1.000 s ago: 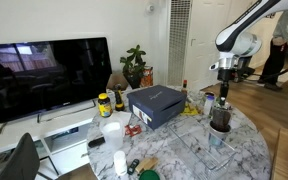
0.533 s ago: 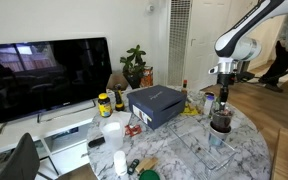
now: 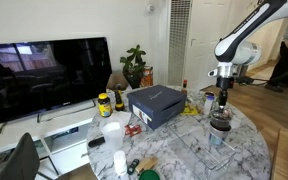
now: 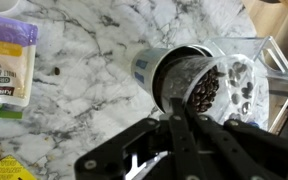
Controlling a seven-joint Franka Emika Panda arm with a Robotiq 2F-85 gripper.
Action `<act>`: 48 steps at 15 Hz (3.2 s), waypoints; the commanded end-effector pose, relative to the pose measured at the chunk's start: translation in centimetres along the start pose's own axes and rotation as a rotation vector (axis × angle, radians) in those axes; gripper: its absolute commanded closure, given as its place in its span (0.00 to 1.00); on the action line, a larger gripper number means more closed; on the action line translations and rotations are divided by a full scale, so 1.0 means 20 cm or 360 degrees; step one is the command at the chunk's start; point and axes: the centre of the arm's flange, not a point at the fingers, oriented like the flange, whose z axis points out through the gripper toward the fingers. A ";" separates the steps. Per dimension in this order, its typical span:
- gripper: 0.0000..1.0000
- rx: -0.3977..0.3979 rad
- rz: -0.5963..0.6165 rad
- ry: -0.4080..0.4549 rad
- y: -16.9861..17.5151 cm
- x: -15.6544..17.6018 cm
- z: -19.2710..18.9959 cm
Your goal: Put the transparent cup with its content in the silver cup and then put them in the transparent storage box
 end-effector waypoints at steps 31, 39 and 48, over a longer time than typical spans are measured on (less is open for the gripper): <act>0.00 0.0020 0.0027 -0.0174 0.08 -0.02 0.36; 0.27 0.0059 0.0041 -0.0192 0.10 -0.04 0.43; 0.00 0.0088 0.0019 -0.0120 0.07 -0.01 0.36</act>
